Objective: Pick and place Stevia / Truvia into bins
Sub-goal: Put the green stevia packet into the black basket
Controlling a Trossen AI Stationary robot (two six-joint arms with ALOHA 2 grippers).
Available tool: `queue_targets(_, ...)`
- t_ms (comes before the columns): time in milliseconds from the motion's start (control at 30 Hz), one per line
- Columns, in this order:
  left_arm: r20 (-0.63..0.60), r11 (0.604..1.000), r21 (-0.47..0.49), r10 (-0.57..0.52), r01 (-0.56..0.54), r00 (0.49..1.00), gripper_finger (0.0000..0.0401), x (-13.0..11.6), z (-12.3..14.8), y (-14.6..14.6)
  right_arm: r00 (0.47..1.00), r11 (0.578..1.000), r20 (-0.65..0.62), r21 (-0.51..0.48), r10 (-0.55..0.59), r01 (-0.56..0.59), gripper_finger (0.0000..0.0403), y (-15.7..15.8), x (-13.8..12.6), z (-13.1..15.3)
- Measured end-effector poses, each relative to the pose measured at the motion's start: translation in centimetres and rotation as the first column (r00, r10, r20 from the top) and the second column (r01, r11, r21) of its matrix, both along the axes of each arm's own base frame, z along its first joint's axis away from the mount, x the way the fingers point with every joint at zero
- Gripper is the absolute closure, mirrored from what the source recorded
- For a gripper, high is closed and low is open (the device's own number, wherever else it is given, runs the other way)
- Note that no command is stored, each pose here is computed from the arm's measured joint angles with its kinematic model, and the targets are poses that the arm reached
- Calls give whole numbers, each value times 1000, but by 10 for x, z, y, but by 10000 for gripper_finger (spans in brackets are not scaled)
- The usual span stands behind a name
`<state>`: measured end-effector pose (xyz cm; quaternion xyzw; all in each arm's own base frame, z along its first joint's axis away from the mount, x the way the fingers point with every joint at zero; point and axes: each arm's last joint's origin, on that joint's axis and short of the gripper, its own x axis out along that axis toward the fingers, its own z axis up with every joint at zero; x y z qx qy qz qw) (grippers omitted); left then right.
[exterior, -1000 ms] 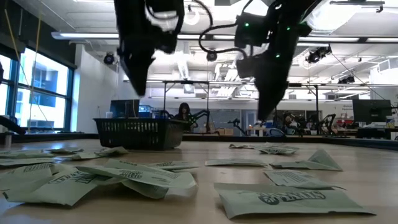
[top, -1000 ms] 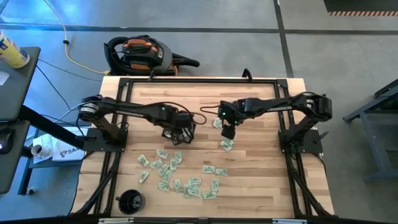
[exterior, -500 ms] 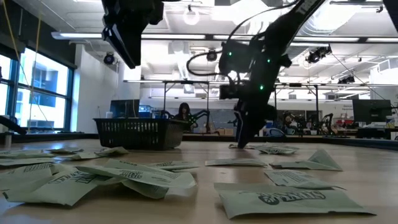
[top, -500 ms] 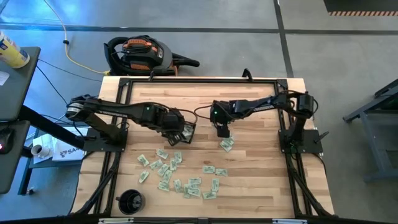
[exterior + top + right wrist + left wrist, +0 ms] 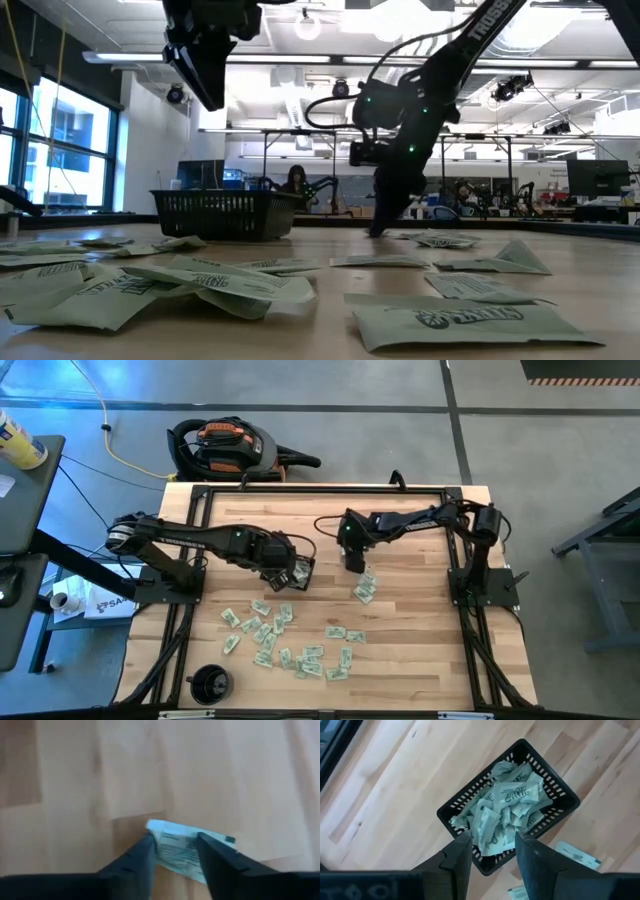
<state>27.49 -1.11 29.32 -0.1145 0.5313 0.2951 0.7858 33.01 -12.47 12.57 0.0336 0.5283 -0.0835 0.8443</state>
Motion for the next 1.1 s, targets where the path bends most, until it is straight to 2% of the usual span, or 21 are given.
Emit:
queue_targets(133,-32,1000,1,9,-9,999,218,-3,-1,0,998,996,31,-73,-48,51,345,-8,2,2)
queue_targets(200,-70,1000,1,28,-28,997,218,-7,-2,0,996,994,41,-69,-82,84,383,-11,3,4)
queue_targets(267,-108,999,1,52,-52,993,218,-12,-2,1,991,991,61,-46,-123,126,395,-13,8,11)
queue_targets(333,-138,998,7,67,-66,988,217,-16,-3,-4,983,987,89,-15,-161,163,387,-12,16,24)
queue_targets(400,-154,998,32,66,-62,986,217,-21,-3,-14,980,990,136,12,-144,143,383,-6,29,45)
queue_targets(500,-136,997,50,61,-55,989,217,-29,-1,-33,969,998,246,55,-28,15,394,12,53,85)
queue_targets(567,-101,996,47,84,-79,991,217,-37,-3,-46,950,996,308,41,57,-73,400,28,67,106)
queue_targets(633,-73,991,37,128,-126,989,217,-47,-7,-58,932,990,342,35,120,-140,397,43,80,117)
queue_targets(700,-34,983,16,183,-182,983,217,-59,-11,-70,924,982,353,61,144,-177,395,54,92,117)
queue_targets(800,25,963,-27,268,-267,963,217,-79,-18,-87,933,974,328,110,151,-196,399,67,109,101)
queue_targets(933,74,924,-92,378,-371,923,217,-100,-29,-109,946,985,299,71,128,-156,396,80,132,88)
queue_targets(1100,91,895,-181,429,-409,899,217,-115,-33,-130,960,985,243,70,139,-160,337,89,144,93)
